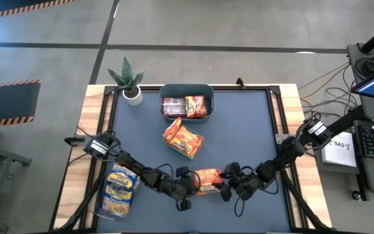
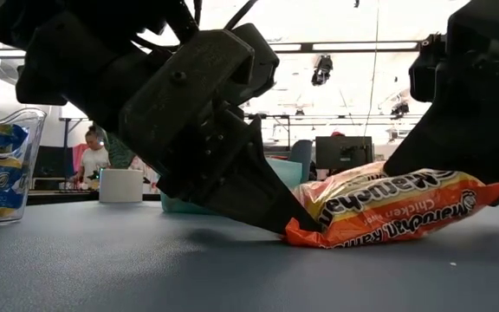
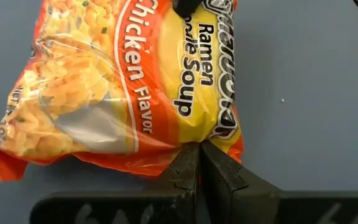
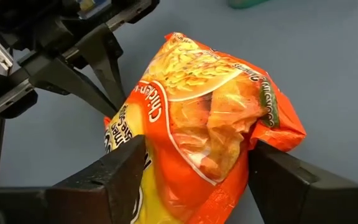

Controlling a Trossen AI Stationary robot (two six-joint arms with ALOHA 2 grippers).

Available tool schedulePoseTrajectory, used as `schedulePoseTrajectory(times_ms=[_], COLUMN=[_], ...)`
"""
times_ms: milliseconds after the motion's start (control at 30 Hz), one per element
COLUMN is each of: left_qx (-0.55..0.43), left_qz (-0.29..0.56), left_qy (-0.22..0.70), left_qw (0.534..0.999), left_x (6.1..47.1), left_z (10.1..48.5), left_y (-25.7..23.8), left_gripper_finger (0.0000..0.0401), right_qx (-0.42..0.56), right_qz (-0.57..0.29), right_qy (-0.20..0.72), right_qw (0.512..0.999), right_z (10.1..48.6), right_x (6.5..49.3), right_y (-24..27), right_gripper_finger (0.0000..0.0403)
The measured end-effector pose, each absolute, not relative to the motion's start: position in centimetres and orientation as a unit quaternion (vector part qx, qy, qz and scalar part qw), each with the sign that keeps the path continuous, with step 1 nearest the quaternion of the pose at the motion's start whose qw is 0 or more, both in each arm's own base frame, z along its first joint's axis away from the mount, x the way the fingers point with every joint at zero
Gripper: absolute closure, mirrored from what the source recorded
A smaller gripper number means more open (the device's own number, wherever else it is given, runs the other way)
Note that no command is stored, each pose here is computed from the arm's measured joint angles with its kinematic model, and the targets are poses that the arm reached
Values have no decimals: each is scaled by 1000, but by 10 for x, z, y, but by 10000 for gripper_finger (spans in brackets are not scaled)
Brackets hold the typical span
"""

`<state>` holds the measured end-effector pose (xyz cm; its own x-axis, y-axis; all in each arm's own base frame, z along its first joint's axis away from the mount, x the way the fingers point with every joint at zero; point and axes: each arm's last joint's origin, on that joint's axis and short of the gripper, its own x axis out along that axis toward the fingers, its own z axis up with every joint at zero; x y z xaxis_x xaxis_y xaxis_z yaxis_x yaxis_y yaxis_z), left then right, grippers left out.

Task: Sort Maruchan noodles
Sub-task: Put the orange noodle pack into the green bin

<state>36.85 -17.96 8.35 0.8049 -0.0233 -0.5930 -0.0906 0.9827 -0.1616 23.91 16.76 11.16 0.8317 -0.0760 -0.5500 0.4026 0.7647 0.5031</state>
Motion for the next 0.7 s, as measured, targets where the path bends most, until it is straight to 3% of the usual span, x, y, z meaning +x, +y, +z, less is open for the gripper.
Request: schedulePoseTrajectory(times_ms=[233, 700], left_qx=[-101, -106], left_qz=[25, 30], left_qy=[322, 324], left_qw=[941, 939], left_x=[366, 366], left_z=[78, 68], left_y=[-179, -179], left_gripper_finger=[401, 401], right_qx=[305, 320], right_qz=[-119, -93], right_qy=[255, 266], right_qw=[910, 905], right_z=[114, 116], right_x=[240, 244], right_y=[168, 168], right_gripper_finger=[172, 97])
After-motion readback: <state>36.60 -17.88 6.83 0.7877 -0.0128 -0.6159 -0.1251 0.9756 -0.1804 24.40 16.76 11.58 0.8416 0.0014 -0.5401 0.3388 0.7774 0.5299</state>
